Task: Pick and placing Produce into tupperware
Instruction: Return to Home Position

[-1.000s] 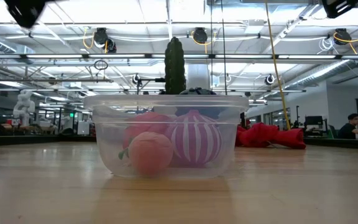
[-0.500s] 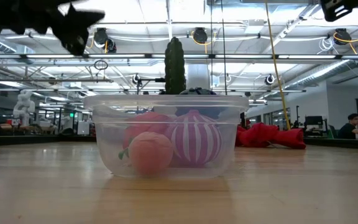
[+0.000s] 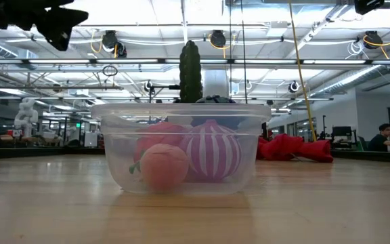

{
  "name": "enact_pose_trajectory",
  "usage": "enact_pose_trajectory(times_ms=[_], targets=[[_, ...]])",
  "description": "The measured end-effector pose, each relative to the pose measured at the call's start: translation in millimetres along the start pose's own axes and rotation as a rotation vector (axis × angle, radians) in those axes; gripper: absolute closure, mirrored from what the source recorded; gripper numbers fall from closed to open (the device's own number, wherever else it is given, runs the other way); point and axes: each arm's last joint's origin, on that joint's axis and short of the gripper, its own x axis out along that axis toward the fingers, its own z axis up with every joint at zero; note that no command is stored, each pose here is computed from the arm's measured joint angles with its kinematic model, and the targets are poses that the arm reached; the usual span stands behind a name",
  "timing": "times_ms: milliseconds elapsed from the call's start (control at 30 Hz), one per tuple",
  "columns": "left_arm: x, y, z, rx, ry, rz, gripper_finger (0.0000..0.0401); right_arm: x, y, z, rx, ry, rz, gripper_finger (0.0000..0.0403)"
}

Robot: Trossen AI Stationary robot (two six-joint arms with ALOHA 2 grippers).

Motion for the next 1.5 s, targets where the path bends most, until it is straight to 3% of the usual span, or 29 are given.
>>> enact_pose_trajectory(times_ms=[400, 733, 1233, 1500], targets=[[-20, 8, 2, -0.043, -0.008, 0.022, 0.0226, -25, -10, -1, -0.037, -0.077, -0.111, 0.022], [-10, 18, 2, -0.04, 0.007, 0.04, 0.0226, -14, -17, -21, -0.105, -0.081, -0.292, 0.022], [-7, 46, 1, -0.046, 0.03, 0.081, 0.0226, -15, -36, -23, -0.152, -0.076, -0.522, 0.022], [-12, 53, 6, -0.004, -0.005, 0.071, 0.0226, -36, -37, -18, -0.137, -0.192, -0.534, 0.022]])
